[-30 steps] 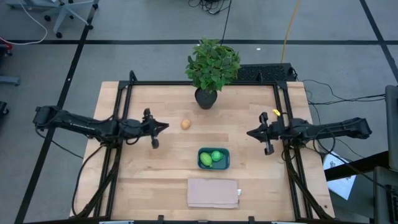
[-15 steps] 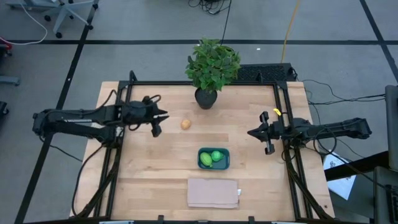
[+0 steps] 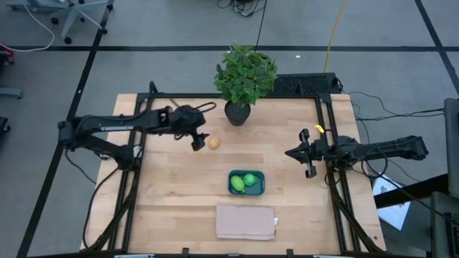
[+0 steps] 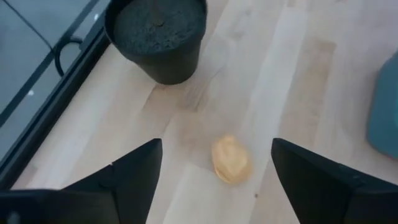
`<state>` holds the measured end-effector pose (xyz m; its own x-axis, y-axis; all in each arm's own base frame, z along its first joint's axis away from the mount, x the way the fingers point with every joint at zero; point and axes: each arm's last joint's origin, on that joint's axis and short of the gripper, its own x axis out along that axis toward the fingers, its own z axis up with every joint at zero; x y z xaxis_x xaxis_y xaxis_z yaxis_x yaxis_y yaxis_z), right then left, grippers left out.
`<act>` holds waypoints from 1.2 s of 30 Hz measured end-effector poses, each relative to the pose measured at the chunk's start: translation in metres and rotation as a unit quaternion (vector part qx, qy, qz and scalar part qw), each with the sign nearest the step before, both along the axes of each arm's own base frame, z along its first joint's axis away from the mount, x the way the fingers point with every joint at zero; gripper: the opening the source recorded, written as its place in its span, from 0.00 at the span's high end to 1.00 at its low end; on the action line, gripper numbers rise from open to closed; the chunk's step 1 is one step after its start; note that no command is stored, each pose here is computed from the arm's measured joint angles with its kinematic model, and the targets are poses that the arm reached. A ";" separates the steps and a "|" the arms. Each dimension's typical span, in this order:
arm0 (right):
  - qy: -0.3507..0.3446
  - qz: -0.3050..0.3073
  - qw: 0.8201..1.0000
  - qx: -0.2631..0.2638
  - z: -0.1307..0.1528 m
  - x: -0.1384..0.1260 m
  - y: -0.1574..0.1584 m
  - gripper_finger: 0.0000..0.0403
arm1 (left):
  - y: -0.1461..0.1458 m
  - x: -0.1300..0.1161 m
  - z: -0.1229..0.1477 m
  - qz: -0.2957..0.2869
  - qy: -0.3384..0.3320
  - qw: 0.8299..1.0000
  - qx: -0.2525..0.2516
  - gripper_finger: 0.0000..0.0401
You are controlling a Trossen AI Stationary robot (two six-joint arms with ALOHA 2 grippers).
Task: Pick and placing Produce into tupperware
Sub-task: Put the brown potato into the blue bin
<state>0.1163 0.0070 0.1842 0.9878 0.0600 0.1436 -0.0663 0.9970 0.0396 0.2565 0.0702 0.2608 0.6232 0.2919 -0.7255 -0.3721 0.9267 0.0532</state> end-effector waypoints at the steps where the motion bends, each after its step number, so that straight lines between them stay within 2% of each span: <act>1: 0.001 0.000 1.000 0.000 0.000 0.000 0.000 1.00 | 0.003 0.004 0.001 0.003 0.011 1.000 -0.003 0.23; 12: 0.006 0.000 1.000 0.003 -0.001 0.000 0.000 1.00 | 0.022 0.039 0.006 -0.017 0.092 0.994 -0.057 0.22; 17: 0.012 0.000 1.000 0.003 -0.002 0.000 0.000 1.00 | 0.028 0.046 0.018 -0.020 0.120 0.990 -0.076 0.22; 24: 0.011 0.000 1.000 0.004 -0.002 0.000 0.000 1.00 | 0.034 0.054 0.018 -0.003 0.194 0.976 -0.102 0.22; 31: 0.011 0.001 1.000 0.013 -0.002 0.000 0.000 1.00 | 0.037 0.059 0.014 0.013 0.213 0.973 -0.092 0.22; 34: 0.011 0.001 1.000 0.013 -0.002 0.000 0.000 1.00 | 0.034 0.060 0.016 0.004 0.213 0.975 -0.066 0.22; 36: 0.011 0.001 1.000 0.013 -0.002 0.000 0.000 1.00 | 0.029 0.061 0.018 -0.023 0.221 0.974 -0.041 0.22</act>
<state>0.1165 0.0070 0.1822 0.9906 0.0595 0.1233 -0.0681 0.9955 0.0664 0.3175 0.0996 0.2785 0.2556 0.2017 -0.9455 -0.2877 0.9496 0.1248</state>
